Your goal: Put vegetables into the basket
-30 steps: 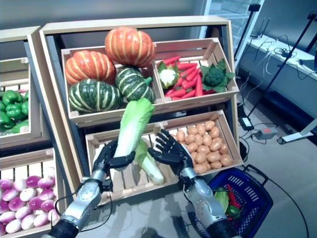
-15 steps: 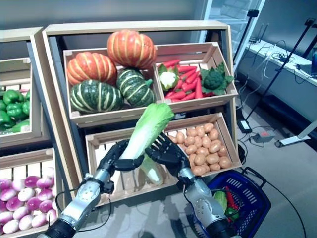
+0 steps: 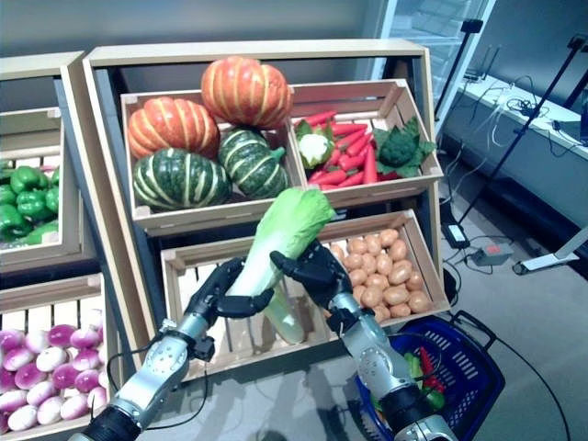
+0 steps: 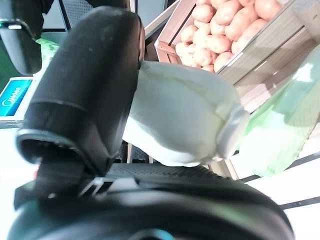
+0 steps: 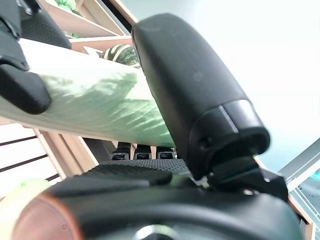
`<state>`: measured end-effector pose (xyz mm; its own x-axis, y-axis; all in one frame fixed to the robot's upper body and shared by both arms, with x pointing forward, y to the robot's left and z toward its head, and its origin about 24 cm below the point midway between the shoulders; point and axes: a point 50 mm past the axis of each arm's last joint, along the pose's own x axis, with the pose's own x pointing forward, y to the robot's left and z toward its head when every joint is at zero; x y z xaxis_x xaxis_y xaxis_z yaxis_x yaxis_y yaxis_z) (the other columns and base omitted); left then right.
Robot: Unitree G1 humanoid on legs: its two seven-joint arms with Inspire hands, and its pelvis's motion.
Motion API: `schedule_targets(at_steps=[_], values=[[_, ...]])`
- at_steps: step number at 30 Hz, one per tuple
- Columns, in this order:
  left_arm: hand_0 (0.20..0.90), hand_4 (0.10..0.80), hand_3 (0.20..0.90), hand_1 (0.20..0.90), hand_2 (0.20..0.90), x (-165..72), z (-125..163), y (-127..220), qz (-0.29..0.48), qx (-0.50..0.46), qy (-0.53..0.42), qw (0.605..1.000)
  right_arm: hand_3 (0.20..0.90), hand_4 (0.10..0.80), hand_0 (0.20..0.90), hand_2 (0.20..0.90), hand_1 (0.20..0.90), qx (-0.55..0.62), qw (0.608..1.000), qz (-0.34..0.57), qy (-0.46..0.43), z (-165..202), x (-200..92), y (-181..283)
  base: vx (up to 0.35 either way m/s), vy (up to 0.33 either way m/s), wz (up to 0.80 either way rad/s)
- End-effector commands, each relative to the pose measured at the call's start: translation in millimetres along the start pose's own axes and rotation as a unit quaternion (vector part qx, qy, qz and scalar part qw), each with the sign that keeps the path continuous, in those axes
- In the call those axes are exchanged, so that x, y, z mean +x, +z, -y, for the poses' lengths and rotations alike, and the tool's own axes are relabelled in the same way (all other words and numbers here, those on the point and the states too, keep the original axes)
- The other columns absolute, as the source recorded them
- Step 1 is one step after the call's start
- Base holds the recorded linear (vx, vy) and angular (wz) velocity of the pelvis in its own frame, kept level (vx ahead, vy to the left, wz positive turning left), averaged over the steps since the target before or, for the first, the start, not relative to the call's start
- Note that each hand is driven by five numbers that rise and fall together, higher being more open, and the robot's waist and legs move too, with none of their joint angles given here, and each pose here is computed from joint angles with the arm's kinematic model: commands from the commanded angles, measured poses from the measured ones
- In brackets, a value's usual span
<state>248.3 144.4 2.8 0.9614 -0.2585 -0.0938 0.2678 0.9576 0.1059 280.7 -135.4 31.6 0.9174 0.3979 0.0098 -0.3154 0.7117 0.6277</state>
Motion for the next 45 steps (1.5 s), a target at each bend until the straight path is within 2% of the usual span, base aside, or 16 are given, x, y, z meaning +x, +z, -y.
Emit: schedule_targets(at_steps=[1,13,14,15,29,41,42,43,45], values=[[0.300,0.400,0.300,0.300,0.300,26,27,57,0.143,0.035,-0.101,0.984,0.900,0.800,0.900,0.900,0.900,0.015,0.973,0.181,0.139,-62,45,84,0.000,0.000,0.00],[0.300,0.400,0.300,0.300,0.300,29,34,68,0.172,0.053,-0.119,0.976,0.900,0.800,0.900,0.900,0.900,0.018,0.976,0.147,0.161,-66,54,77,0.001,0.002,0.04],[0.300,0.400,0.300,0.300,0.300,28,35,69,0.175,0.055,-0.120,0.976,0.488,0.525,0.488,0.488,0.488,0.020,0.974,0.150,0.166,-67,53,77,0.006,0.005,0.05],[0.300,0.400,0.300,0.300,0.300,28,35,70,0.178,0.056,-0.122,0.975,0.300,0.400,0.300,0.300,0.300,0.024,0.973,0.154,0.171,-67,52,76,0.005,0.003,0.05],[0.300,0.400,0.300,0.300,0.300,27,39,75,0.182,0.054,-0.131,0.973,0.300,0.400,0.300,0.300,0.300,0.025,0.964,0.194,0.181,-73,48,85,0.001,0.000,0.01],[0.300,0.400,0.300,0.300,0.300,24,31,65,0.160,0.050,-0.116,0.979,0.300,0.400,0.300,0.300,0.300,0.019,0.961,0.197,0.191,-71,41,84,0.000,0.000,0.00],[0.582,0.588,0.582,0.582,0.582,23,30,62,0.154,0.051,-0.112,0.980,0.300,0.400,0.300,0.300,0.300,0.018,0.961,0.198,0.190,-70,40,84,0.000,0.000,0.00],[0.900,0.800,0.900,0.900,0.900,23,29,61,0.151,0.051,-0.108,0.981,0.300,0.400,0.300,0.300,0.300,0.019,0.961,0.199,0.189,-69,38,83,0.000,0.000,0.00],[0.900,0.800,0.900,0.900,0.900,21,25,57,0.141,0.052,-0.100,0.984,0.300,0.400,0.300,0.300,0.300,0.021,0.961,0.203,0.185,-66,34,84,0.000,0.000,0.00]])
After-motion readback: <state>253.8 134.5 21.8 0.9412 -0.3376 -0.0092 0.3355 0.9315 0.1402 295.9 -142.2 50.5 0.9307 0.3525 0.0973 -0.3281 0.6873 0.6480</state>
